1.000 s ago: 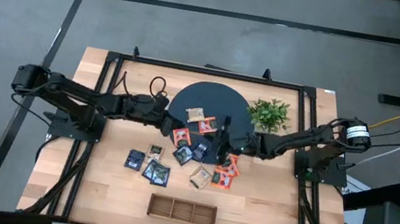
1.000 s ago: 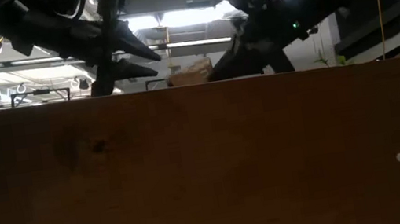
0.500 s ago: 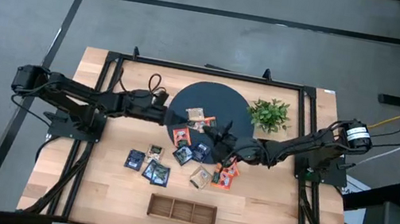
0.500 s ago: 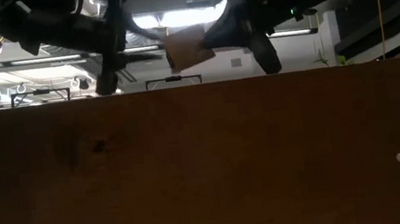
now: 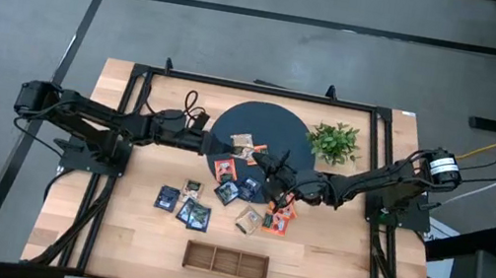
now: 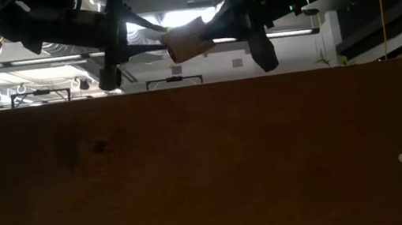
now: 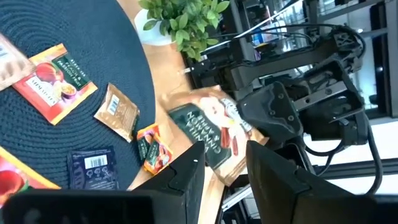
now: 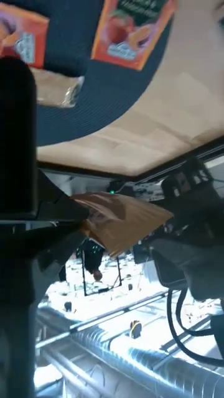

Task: Pick & Place Tea
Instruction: Put the brown tea bag into the middle section of the wooden organizer

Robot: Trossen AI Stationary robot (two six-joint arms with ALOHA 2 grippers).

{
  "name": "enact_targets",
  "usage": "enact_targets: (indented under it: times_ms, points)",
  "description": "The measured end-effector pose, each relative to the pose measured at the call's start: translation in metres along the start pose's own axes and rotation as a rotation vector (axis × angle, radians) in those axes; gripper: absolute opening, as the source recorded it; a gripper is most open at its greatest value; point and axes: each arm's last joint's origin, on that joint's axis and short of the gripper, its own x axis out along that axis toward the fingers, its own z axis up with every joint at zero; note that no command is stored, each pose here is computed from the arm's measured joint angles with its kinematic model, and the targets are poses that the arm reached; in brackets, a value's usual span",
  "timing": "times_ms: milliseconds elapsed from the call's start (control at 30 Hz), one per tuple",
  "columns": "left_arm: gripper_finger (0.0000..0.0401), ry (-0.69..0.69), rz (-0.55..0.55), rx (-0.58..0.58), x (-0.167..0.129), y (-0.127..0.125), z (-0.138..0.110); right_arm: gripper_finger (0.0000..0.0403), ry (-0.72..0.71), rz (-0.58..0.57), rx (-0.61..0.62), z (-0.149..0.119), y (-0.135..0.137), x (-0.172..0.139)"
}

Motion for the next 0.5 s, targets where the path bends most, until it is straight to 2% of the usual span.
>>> enact_targets:
  times_ms: [333, 500]
  points:
    - [0.0113, 0.003, 0.000, -0.025, 0.0000, 0.0001, -0.0002, 0.0013, 0.004, -0.074, 0.019, 0.0014, -0.0080, -0.0002]
    - [0.0113, -0.018, 0.004, -0.027, 0.0000, -0.0001, 0.0005, 0.0013, -0.021, -0.075, 0.029, 0.0020, -0.0088, -0.0001]
